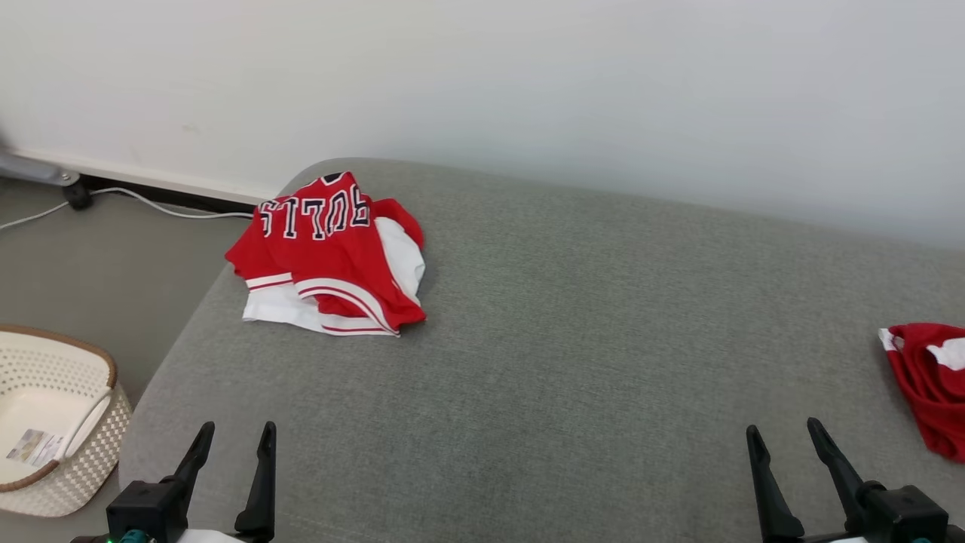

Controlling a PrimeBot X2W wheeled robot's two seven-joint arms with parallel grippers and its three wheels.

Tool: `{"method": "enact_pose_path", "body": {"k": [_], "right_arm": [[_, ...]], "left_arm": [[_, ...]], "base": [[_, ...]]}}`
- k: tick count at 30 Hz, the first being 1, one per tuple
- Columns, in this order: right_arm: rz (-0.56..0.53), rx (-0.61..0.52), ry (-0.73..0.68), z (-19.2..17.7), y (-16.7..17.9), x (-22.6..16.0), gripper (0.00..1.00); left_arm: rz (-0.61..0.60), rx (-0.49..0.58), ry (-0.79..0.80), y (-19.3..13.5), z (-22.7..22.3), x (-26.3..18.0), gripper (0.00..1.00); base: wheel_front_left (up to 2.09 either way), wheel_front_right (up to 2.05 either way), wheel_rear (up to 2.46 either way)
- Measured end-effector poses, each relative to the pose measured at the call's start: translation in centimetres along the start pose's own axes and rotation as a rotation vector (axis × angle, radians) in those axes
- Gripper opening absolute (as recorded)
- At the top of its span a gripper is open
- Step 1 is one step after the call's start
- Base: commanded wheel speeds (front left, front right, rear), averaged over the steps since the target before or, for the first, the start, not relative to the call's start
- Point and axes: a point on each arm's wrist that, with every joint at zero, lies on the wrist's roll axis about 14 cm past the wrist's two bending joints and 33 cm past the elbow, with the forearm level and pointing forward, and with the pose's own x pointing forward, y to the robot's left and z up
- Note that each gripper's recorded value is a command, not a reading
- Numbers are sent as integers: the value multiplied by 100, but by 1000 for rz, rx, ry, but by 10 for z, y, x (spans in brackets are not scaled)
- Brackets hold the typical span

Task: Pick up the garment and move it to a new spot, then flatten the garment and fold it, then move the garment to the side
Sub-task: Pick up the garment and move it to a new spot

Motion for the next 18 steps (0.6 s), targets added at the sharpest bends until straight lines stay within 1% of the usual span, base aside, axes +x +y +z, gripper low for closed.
{"method": "enact_pose_path", "body": {"k": [3, 4, 10, 13, 18], "right_arm": [[66, 6, 6, -2, 20, 11, 100], [105, 11, 9, -3, 32, 17, 100], [207, 21, 23, -6, 63, 27, 100], [243, 22, 24, -6, 75, 30, 100], [265, 25, 22, -6, 82, 31, 100]], "left_arm": [[59, -8, 0, 16, -1, -11, 100], [92, -14, 1, 25, -3, -19, 100], [173, -39, -7, 46, -4, -38, 100], [199, -45, -11, 53, -4, -44, 100], [216, -48, -14, 57, -4, -49, 100]], "base": [[0, 0, 0], [0, 0, 0], [0, 0, 0], [0, 0, 0], [0, 0, 0]]}}
